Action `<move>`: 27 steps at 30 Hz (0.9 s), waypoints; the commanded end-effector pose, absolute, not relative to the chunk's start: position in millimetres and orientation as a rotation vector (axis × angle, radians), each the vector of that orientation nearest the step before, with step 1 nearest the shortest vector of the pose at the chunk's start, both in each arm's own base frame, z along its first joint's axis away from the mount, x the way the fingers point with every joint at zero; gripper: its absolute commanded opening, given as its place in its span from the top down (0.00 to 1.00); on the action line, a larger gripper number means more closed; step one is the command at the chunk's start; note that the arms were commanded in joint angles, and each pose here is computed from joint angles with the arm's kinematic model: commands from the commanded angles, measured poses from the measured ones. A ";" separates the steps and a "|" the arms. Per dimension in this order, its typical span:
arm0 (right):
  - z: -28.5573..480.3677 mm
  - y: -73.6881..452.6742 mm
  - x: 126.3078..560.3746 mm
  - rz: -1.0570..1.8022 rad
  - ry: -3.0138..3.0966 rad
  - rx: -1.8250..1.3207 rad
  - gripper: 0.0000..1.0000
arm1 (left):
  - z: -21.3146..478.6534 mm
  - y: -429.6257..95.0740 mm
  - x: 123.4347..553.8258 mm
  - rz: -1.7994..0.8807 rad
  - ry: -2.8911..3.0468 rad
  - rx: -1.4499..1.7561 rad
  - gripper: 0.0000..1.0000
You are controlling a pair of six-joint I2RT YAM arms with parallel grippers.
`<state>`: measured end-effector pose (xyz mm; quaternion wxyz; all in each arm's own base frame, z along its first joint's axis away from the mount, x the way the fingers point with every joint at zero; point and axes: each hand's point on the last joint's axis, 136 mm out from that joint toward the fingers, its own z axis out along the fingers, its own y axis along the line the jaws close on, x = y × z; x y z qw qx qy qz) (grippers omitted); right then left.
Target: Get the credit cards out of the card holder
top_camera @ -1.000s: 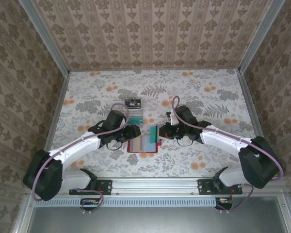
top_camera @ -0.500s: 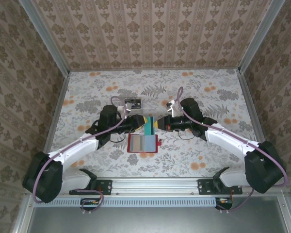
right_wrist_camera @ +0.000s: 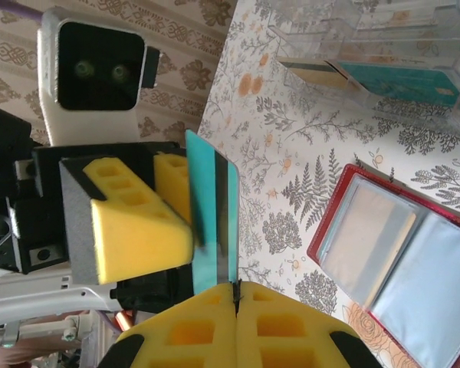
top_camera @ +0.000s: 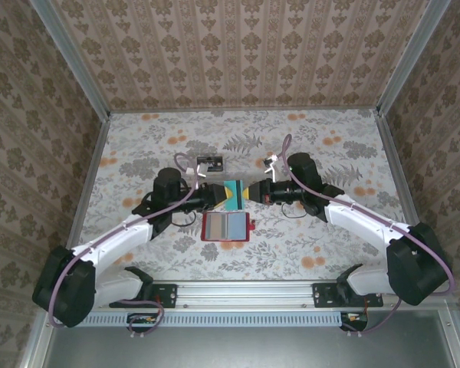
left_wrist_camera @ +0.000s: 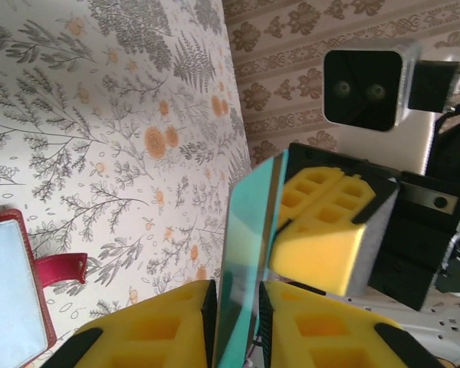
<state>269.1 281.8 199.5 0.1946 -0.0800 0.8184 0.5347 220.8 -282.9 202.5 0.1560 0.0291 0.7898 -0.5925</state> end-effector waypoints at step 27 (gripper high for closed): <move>202.2 242.7 276.8 1.270 2.299 -0.159 0.00 | 191.6 -234.9 227.5 -1.027 2.439 0.382 1.00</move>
